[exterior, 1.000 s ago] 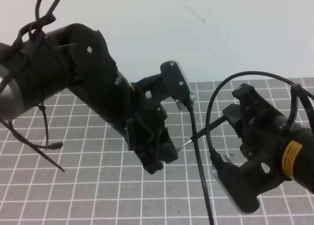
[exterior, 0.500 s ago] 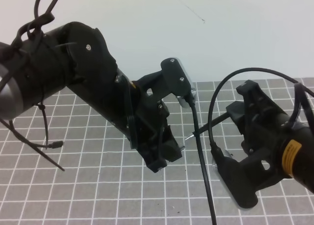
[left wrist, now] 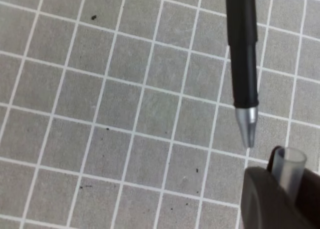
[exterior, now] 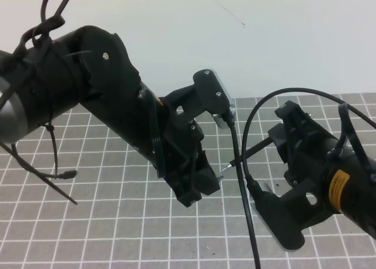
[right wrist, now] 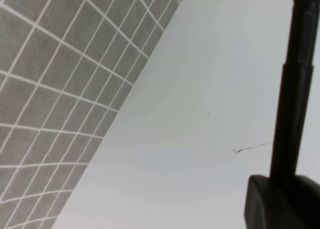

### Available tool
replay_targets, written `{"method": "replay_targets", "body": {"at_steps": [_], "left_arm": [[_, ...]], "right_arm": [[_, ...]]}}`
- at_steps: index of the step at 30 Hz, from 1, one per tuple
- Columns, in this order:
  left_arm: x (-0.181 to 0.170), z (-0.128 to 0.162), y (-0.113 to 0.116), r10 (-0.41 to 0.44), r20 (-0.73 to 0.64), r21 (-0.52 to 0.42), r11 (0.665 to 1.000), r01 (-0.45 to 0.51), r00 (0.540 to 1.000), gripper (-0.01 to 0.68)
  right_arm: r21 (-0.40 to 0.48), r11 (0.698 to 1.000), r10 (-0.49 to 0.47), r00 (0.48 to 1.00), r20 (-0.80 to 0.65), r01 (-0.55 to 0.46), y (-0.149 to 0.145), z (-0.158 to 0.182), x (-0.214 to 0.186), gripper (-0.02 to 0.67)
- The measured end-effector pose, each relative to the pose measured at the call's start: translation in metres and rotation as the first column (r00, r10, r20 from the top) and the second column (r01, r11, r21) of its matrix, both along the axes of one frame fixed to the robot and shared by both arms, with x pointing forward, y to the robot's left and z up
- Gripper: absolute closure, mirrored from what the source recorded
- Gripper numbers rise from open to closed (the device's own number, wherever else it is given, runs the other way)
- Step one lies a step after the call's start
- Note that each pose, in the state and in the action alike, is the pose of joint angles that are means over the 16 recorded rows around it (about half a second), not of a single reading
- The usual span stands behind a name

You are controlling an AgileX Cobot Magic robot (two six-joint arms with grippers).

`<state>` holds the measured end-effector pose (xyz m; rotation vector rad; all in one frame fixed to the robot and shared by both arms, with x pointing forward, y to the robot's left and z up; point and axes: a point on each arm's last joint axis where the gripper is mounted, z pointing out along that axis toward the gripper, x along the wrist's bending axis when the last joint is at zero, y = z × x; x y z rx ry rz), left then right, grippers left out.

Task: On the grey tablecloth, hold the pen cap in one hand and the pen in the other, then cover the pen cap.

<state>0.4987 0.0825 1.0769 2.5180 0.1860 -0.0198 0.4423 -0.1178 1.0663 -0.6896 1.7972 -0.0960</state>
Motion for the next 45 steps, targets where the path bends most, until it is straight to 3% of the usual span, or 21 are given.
{"method": "replay_targets", "body": {"at_steps": [16, 33, 45], "left_arm": [[0.003, -0.001, 0.002, 0.000, 0.036, 0.032, 0.999, -0.001, 0.999, 0.616], [0.003, 0.000, 0.001, 0.010, 0.033, 0.011, 1.000, -0.010, 0.999, 0.616], [0.000, -0.002, -0.003, 0.039, -0.060, -0.027, 0.999, -0.041, 0.997, 0.616]], "right_arm": [[0.067, 0.998, -0.018, 1.000, -0.023, 0.019, 0.001, 0.000, 0.000, 0.649], [0.043, 0.999, 0.027, 0.999, -0.023, -0.026, 0.004, -0.001, -0.001, 0.651], [-0.010, 0.994, 0.111, 0.994, -0.002, -0.111, 0.013, -0.002, -0.007, 0.652]]}}
